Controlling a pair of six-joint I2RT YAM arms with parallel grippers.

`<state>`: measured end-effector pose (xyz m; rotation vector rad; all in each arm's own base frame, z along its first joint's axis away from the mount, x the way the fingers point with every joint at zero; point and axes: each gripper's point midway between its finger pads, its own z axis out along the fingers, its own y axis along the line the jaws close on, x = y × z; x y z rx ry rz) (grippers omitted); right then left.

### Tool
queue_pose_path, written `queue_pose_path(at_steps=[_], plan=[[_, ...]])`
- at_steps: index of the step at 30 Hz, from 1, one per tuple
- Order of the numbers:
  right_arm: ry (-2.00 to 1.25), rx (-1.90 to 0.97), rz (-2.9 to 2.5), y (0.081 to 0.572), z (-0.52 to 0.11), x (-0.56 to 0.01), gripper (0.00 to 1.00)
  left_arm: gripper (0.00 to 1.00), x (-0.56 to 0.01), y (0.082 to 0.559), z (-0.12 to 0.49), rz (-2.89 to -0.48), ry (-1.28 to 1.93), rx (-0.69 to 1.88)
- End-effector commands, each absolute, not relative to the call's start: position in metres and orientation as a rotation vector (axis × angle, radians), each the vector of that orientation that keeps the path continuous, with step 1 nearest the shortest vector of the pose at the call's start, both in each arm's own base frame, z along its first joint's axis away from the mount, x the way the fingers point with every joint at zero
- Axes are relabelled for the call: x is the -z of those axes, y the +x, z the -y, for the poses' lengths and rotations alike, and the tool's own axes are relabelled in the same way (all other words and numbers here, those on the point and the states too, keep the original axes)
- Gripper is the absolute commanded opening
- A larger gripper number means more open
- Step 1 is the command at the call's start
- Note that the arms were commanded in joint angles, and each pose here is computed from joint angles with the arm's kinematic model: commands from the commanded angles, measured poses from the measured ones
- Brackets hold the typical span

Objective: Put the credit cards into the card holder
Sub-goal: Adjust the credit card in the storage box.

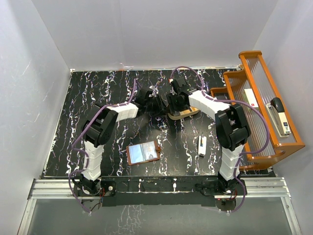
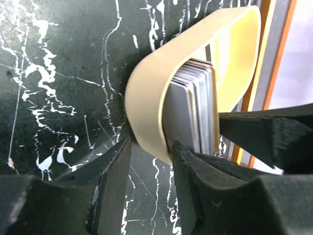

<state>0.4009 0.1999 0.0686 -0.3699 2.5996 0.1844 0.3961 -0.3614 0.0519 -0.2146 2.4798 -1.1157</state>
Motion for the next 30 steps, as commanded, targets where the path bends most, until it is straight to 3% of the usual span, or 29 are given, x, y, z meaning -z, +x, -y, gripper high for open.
queue_pose_path(at_steps=[1, 11, 16, 19, 25, 30], plan=[[-0.35, -0.259, -2.474, 0.413, -0.212, -0.11, 0.52, 0.36, -0.055, 0.4, 0.361, -2.473, -0.195, 1.085], [-0.317, -0.302, -2.433, 0.42, -0.208, -0.134, 0.54, 0.31, -0.047, 0.401, 0.358, -2.49, -0.191, 1.048], [-0.228, -0.37, -2.382, 0.439, -0.19, -0.154, 0.6, 0.31, -0.045, 0.4, 0.356, -2.498, -0.184, 1.033], [-0.184, -0.388, -2.387, 0.45, -0.176, -0.153, 0.67, 0.31, -0.044, 0.399, 0.355, -2.504, -0.184, 1.025], [-0.096, -0.42, -2.39, 0.472, -0.147, -0.142, 0.96, 0.31, -0.042, 0.397, 0.354, -2.515, -0.181, 1.02], [-0.086, -0.443, -2.392, 0.48, -0.141, -0.129, 0.98, 0.3, -0.039, 0.397, 0.354, -2.519, -0.176, 1.02]])
